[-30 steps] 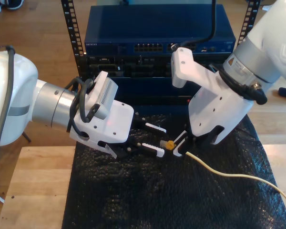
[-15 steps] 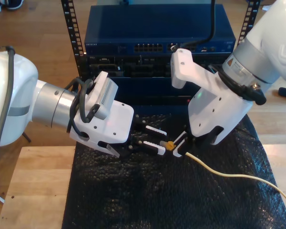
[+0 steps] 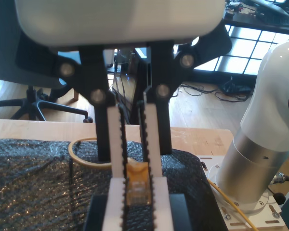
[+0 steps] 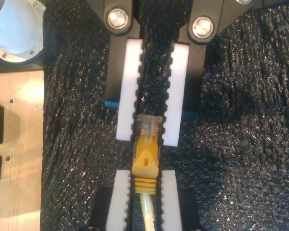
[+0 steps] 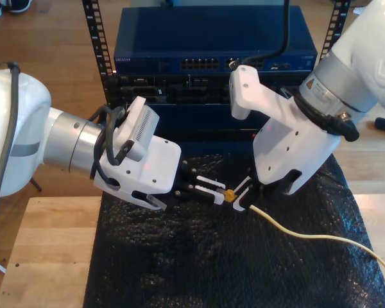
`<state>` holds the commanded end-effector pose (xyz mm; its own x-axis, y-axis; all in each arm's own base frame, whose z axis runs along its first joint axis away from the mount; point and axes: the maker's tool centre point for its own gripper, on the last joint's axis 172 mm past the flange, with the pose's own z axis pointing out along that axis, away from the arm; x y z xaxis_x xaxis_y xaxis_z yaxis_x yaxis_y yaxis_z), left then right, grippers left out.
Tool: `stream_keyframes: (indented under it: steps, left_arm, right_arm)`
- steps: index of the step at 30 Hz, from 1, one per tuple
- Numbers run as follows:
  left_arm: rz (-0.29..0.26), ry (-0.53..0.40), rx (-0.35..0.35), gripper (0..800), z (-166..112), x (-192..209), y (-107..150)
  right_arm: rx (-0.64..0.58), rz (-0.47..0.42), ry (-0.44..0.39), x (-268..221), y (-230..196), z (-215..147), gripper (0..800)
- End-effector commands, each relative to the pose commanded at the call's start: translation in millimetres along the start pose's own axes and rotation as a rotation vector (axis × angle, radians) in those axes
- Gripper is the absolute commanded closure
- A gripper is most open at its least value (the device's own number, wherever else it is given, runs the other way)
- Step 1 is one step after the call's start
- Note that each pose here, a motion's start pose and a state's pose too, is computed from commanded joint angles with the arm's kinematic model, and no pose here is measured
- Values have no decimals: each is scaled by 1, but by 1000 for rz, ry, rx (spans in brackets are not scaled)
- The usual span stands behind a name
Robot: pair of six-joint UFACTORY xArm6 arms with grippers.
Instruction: Grab the cable and plug it in
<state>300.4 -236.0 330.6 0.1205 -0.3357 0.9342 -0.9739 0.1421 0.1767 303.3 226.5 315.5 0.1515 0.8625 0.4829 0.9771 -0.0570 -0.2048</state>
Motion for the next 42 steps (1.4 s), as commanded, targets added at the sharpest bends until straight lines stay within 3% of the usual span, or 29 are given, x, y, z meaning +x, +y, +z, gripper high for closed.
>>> stream_keyframes:
  steps: [3, 5, 14, 19, 24, 32, 38, 42]
  left_arm:
    - [-4, 0, -2, 797, 1, 1, 1]
    - [-6, 0, -2, 797, 1, 1, 1]
    - [-40, -1, 5, 795, -2, 1, -4]
    - [-118, 3, -5, 798, -1, -7, -7]
    - [-241, 31, -4, 798, -11, -15, -14]
    - [-354, 177, -108, 797, -31, 2, -16]
    - [-379, 192, -111, 798, -35, 2, -18]
    - [-421, 207, -142, 797, -39, 8, -13]
  right_arm:
    - [-2, 1, 2, 0, 0, -1, 770]
    - [-4, -6, 3, 1, 0, -1, 687]
    - [-50, -95, 18, 10, 7, -21, 0]
    - [-73, -111, 25, 1, 17, -30, 0]
    - [-102, -148, 33, 1, 24, -41, 0]
    - [-145, -140, 44, -5, 32, -58, 0]
    - [-217, -255, 50, 4, 16, -77, 0]
    - [-335, -283, 71, 7, 15, -91, 1]
